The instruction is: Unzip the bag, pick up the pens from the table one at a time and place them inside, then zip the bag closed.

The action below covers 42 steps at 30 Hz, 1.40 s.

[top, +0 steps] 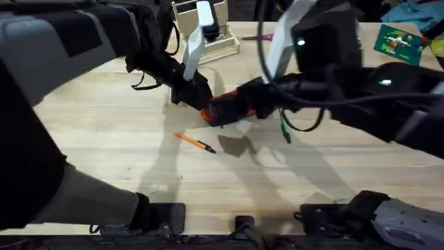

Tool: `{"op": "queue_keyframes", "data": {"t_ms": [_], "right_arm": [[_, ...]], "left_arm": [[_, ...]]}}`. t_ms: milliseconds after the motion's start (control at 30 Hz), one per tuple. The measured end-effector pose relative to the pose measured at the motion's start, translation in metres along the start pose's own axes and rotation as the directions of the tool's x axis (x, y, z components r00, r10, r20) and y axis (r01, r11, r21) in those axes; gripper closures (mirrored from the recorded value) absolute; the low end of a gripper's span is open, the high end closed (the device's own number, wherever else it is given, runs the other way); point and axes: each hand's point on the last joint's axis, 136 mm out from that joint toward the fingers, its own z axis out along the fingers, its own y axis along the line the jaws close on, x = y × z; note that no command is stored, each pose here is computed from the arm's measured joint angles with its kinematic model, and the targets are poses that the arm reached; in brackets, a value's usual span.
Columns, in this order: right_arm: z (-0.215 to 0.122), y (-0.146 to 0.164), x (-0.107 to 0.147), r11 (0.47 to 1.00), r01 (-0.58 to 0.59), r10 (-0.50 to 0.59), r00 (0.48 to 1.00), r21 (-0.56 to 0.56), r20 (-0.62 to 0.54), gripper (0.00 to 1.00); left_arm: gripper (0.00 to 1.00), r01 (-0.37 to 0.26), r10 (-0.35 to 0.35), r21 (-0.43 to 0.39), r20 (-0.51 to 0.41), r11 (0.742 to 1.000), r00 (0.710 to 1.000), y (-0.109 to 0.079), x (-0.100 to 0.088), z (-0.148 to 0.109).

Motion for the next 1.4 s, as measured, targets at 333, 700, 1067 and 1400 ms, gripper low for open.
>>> {"op": "queue_keyframes", "data": {"t_ms": [333,700,1067,1400], "right_arm": [[-0.043,-0.021,0.011,0.996,-0.042,0.044,0.999,0.080,-0.018,0.004],[-0.044,-0.022,0.011,0.995,0.061,-0.059,0.998,0.081,-0.024,0.004],[-0.053,-0.016,0.004,0.982,0.170,-0.167,0.985,0.079,-0.045,0.004],[-0.082,0.007,-0.034,0.933,0.351,-0.351,0.936,0.078,-0.009,0.005]], "left_arm": [[0.959,-0.001,0.001,-0.001,0.001,1.000,1.000,0.000,0.000,0.000],[0.019,0.009,-0.009,0.003,0.003,1.000,1.000,-0.001,-0.001,0.000],[0.008,-0.009,0.009,-0.023,-0.006,1.000,1.000,0.006,0.000,0.000],[0.007,0.037,-0.038,-0.029,-0.030,0.999,0.999,0.006,-0.011,-0.016]]}}
